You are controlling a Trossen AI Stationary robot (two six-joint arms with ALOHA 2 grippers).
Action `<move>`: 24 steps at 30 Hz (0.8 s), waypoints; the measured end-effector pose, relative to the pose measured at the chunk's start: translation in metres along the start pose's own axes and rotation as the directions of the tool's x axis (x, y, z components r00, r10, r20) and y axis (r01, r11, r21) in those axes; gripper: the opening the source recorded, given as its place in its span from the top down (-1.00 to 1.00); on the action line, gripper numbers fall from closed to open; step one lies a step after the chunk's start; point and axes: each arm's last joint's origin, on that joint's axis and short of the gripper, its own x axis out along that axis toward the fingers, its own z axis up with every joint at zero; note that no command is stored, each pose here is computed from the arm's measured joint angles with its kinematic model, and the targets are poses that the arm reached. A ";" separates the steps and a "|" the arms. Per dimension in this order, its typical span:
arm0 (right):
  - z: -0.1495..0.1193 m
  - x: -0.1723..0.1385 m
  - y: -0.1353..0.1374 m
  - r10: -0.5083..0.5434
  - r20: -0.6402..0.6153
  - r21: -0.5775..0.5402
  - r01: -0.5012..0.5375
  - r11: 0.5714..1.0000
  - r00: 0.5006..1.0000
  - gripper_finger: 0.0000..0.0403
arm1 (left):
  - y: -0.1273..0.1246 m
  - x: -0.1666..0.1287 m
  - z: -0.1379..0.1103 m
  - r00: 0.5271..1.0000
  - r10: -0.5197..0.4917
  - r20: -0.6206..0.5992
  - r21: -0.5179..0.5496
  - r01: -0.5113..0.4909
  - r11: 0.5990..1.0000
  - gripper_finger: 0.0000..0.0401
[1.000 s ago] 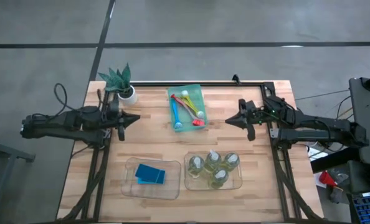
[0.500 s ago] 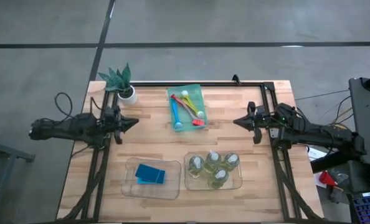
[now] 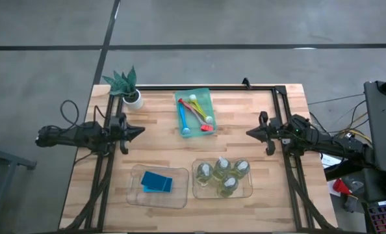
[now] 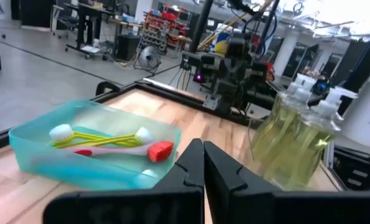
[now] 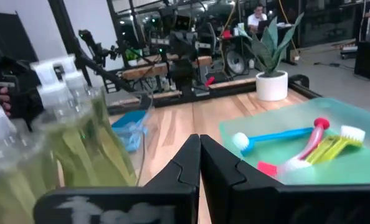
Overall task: Pick & Place Kitchen Sink Supplies
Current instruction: Return to Home Position
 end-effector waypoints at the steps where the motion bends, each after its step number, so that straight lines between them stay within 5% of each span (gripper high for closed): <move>1: -0.004 -0.001 -0.001 -0.001 0.000 -0.002 0.001 1.000 1.000 0.96 | 0.001 0.000 -0.002 1.000 0.000 0.006 -0.002 0.000 1.000 1.00; 24: -0.027 -0.003 -0.006 -0.055 -0.075 -0.024 0.054 0.998 0.996 0.96 | 0.009 0.009 -0.032 0.994 0.078 0.072 0.053 -0.082 0.995 1.00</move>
